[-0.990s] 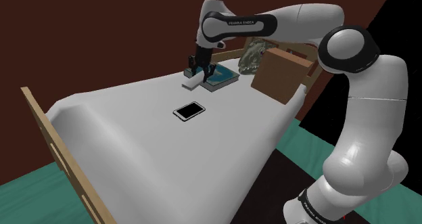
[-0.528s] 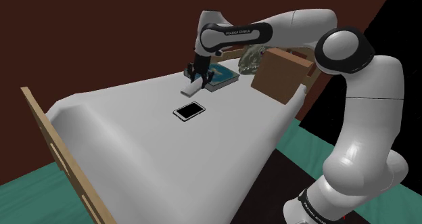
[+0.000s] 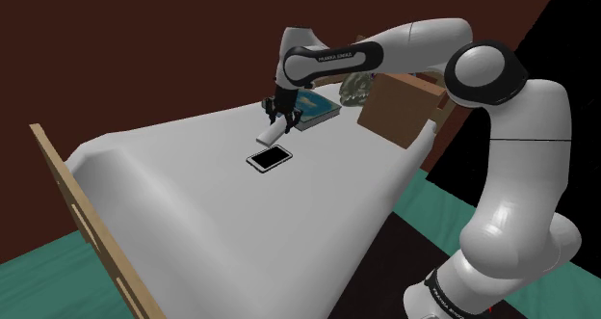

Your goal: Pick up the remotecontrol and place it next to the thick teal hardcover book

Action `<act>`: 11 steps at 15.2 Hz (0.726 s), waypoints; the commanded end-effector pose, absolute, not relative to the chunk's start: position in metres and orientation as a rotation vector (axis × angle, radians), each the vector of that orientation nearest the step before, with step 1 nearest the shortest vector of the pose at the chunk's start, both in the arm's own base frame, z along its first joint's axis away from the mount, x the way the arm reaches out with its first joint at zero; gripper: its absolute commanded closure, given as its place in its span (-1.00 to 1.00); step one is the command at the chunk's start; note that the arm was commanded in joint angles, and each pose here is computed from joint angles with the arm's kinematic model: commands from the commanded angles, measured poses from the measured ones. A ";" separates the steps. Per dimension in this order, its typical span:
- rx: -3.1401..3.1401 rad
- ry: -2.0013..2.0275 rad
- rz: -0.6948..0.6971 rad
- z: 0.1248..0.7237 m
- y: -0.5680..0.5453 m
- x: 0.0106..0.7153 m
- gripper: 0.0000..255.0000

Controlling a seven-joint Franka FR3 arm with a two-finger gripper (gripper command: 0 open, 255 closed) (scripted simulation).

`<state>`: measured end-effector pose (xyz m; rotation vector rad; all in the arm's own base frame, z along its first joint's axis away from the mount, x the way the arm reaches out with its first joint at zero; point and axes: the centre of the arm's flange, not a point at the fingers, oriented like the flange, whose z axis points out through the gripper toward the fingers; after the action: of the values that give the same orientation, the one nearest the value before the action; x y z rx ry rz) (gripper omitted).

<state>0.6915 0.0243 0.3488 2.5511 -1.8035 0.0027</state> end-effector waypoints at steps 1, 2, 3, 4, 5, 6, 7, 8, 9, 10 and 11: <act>2.548 -1.803 -0.005 0.344 0.023 0.692 1.00; 2.548 -1.803 -0.005 0.344 0.023 0.692 1.00; 2.548 -1.803 -0.005 0.344 0.023 0.692 1.00; 2.548 -1.803 -0.005 0.344 0.023 0.692 1.00; 2.548 -1.803 -0.005 0.344 0.023 0.692 1.00; 2.549 -1.803 -0.005 0.343 0.024 0.691 -1.00; 2.548 -1.803 -0.005 0.343 0.024 0.691 -1.00; 2.549 -1.803 -0.005 0.343 0.024 0.690 -1.00; 2.549 -1.803 -0.005 0.343 0.024 0.691 -1.00; 2.549 -1.803 -0.005 0.343 0.024 0.691 -1.00; 2.548 -1.803 -0.005 0.344 0.023 0.692 -1.00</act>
<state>0.6912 0.0240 0.3434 2.5486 -1.8026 -0.0049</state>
